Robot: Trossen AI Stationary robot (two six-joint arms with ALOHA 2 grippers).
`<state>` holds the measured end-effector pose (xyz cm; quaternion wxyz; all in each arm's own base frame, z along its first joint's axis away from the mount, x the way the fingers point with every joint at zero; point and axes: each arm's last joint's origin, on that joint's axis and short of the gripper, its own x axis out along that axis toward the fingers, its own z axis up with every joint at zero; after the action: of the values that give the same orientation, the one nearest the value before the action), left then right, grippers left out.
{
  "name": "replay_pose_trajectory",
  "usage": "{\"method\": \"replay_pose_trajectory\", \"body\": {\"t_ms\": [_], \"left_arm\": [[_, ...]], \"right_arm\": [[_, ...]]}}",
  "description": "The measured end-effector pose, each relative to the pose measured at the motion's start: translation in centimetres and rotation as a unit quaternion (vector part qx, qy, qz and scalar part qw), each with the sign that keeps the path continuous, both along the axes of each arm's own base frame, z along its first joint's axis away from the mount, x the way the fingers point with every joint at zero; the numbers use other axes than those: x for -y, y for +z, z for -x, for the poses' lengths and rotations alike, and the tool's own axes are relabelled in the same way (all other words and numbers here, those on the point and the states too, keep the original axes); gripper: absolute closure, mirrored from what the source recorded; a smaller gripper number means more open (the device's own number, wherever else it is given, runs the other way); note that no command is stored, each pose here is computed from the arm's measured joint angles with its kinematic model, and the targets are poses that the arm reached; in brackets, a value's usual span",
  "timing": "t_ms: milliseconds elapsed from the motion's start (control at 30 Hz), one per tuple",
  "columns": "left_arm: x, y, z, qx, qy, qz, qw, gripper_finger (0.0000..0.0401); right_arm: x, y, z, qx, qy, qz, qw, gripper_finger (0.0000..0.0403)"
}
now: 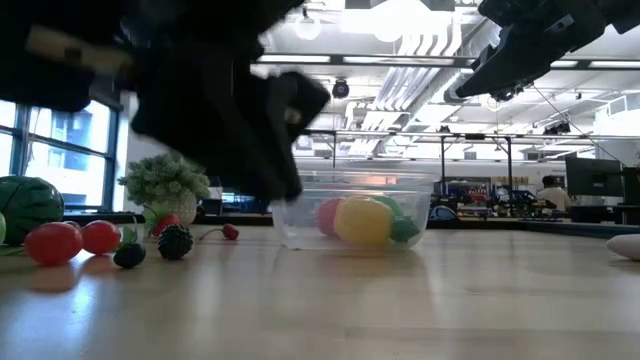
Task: Pick and placing Produce into tupperware
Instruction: Put the bottom blueberry into the transparent bin
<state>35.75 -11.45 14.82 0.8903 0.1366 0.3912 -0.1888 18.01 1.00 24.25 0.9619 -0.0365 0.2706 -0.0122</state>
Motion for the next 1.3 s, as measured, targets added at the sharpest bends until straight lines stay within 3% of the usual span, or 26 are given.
{"method": "replay_pose_trajectory", "body": {"t_ms": [133,367,567,700,833,1300], "left_arm": [[-0.4,3.3,0.6,0.046,0.013,-0.023,0.999,0.0347],[-2.6,9.6,2.5,0.149,0.079,-0.145,0.975,0.0349],[-8.7,13.1,3.3,0.182,0.149,-0.119,0.965,0.0340],[-13.2,12.4,3.3,0.143,0.163,-0.038,0.976,0.0346],[-16.0,9.9,3.1,0.068,0.180,0.013,0.981,0.0351],[-16.8,3.2,0.8,-0.043,0.185,0.023,0.982,0.0344]], "right_arm": [[0.0,0.0,0.0,0.000,0.000,0.000,1.000,0.0336],[0.0,0.0,0.0,-0.001,0.000,0.000,1.000,0.0336],[0.0,0.0,0.0,0.000,0.000,0.000,1.000,0.0336],[0.0,0.0,0.0,0.000,0.000,0.000,1.000,0.0336],[0.0,0.0,0.0,-0.001,0.000,0.000,1.000,0.0336],[0.0,0.0,0.0,0.000,0.000,0.000,1.000,0.0336]]}}
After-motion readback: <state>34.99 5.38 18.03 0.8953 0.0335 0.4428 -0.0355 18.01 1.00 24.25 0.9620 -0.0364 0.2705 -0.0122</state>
